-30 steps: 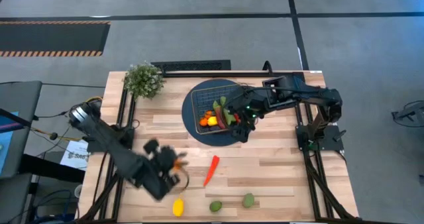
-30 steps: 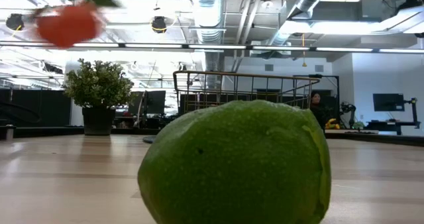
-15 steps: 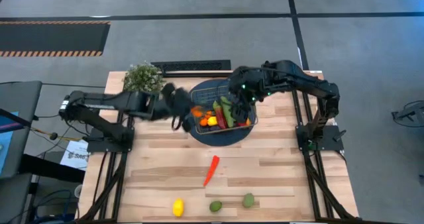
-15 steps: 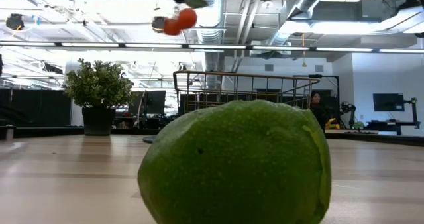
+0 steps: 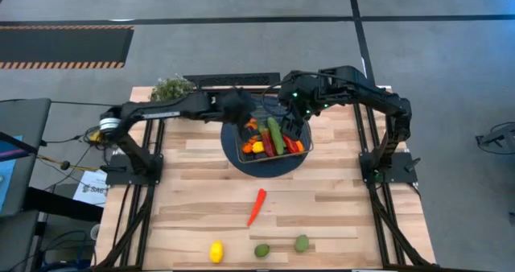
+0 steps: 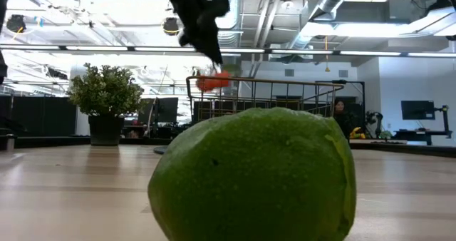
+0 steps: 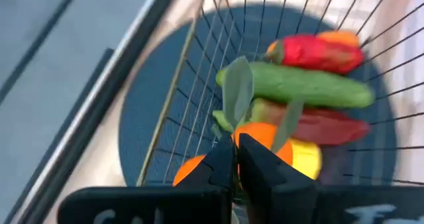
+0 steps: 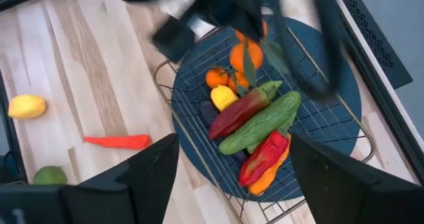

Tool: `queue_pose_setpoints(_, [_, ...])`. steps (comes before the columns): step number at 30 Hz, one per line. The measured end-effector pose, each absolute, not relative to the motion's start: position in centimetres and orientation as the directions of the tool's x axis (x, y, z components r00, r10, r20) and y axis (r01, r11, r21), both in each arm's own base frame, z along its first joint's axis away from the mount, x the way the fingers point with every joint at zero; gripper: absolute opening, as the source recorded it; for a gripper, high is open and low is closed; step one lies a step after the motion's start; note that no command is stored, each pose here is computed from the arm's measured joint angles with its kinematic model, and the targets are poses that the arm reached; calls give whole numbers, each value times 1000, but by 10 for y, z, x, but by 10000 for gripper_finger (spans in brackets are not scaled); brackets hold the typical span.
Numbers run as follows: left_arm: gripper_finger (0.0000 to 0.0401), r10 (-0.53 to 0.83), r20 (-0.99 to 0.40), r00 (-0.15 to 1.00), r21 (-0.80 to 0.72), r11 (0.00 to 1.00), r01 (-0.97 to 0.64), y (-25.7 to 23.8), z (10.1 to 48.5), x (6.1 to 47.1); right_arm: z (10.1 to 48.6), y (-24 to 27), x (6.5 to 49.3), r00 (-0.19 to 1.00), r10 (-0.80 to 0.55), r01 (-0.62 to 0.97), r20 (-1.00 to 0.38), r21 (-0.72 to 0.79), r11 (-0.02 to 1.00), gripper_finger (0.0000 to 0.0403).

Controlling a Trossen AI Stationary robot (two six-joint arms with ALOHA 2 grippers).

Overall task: Build produce basket
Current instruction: Put the bottom oranges into the basket

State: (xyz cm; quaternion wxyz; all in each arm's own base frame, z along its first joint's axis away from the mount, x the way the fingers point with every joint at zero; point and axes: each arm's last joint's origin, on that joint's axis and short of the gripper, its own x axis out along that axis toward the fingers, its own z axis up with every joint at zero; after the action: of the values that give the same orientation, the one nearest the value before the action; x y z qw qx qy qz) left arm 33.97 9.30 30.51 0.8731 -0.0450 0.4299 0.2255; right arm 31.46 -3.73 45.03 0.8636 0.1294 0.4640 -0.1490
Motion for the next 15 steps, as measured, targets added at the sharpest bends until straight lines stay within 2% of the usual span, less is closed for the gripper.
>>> queue_pose_setpoints(7, [0, 293, -851, 435, 138, 925, -354, 119, 261, 356, 451, -35, 316, 534, -133, 403, -835, 113, 908, 303])
queue_pose_setpoints(15, [0, 187, -920, 344, 83, 952, -295, 131, 226, 361, 453, -34, 319, 572, -135, 399, -809, 131, 908, 303])
